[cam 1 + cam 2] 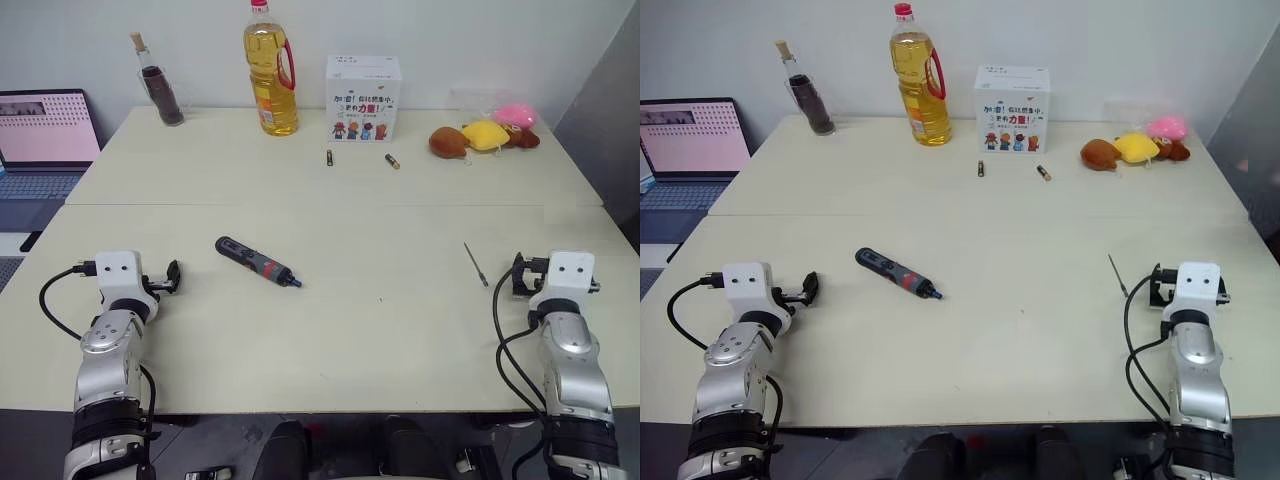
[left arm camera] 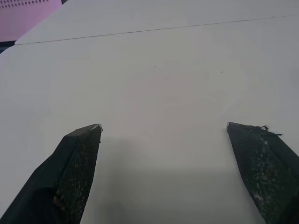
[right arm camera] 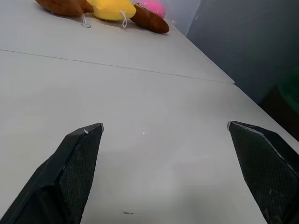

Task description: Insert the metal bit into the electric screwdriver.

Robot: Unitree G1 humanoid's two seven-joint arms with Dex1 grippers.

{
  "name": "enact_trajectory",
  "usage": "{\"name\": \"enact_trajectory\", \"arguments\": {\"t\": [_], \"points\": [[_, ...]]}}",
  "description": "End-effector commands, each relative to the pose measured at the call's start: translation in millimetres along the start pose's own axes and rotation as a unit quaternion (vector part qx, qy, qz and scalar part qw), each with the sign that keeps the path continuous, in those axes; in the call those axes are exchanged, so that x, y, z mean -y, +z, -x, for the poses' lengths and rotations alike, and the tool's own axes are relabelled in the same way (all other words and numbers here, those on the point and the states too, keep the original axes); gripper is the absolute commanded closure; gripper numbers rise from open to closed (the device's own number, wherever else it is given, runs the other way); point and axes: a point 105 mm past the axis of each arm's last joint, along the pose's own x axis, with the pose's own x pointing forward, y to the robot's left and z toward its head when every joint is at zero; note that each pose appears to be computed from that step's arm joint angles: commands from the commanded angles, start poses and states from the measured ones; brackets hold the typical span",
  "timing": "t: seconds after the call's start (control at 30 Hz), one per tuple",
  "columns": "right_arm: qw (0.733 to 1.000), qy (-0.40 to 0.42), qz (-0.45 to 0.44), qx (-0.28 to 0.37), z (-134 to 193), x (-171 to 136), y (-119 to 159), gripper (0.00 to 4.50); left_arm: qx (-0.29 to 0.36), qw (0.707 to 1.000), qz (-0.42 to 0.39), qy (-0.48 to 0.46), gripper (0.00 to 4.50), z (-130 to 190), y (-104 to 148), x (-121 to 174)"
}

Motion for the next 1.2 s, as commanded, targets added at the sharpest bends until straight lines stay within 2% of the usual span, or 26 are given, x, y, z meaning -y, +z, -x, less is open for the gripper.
{"name": "enact_trajectory", "arguments": {"t": [0.03,0.23,0.3,0.4,0.5,0.63,0.7,0.77,0.87,0.93,1.0,1.2], "points": [[1.000,-0.014,0.005,0.024,-1.4,10.9,12.0,0.00,0.021,1.000,-0.002,0.005,0.03,1.2,12.3,-5.3],[0.999,-0.012,0.010,0.038,-0.6,12.6,19.6,0.00,0.023,0.999,0.025,-0.024,0.03,0.5,22.0,-9.7],[0.998,0.008,0.013,0.053,-0.5,10.1,28.7,0.00,0.019,0.996,-0.007,-0.086,0.03,-1.0,37.5,-6.3],[0.985,0.152,-0.034,0.078,8.5,-19.7,55.4,0.00,0.040,0.971,-0.087,-0.221,0.03,-1.4,93.5,6.4],[0.955,0.282,-0.033,0.081,24.4,-44.9,72.5,0.00,0.036,0.930,-0.173,-0.324,0.03,2.2,125.3,25.9],[0.885,0.460,-0.049,0.064,55.0,-75.7,89.2,0.00,0.017,0.846,-0.276,-0.456,0.03,6.0,147.5,74.5],[0.839,0.538,-0.051,0.057,75.8,-89.6,97.5,0.00,0.007,0.790,-0.334,-0.514,0.03,11.0,147.9,98.7],[0.799,0.598,-0.034,0.055,95.9,-100.6,102.3,0.00,-0.006,0.721,-0.411,-0.558,0.03,15.1,141.8,117.3],[0.755,0.653,-0.025,0.049,118.2,-114.6,102.1,0.00,-0.021,0.630,-0.481,-0.609,0.03,20.7,131.9,140.5],[0.739,0.671,-0.028,0.047,128.4,-124.2,99.8,0.00,-0.023,0.572,-0.521,-0.634,0.03,23.9,123.7,155.2],[0.733,0.679,-0.024,0.048,134.8,-131.2,97.1,0.00,-0.022,0.528,-0.555,-0.642,0.03,23.9,117.2,164.8],[0.728,0.682,-0.057,0.042,150.5,-139.5,97.7,0.00,-0.035,0.434,-0.626,-0.647,0.03,19.8,101.0,173.1]]}}
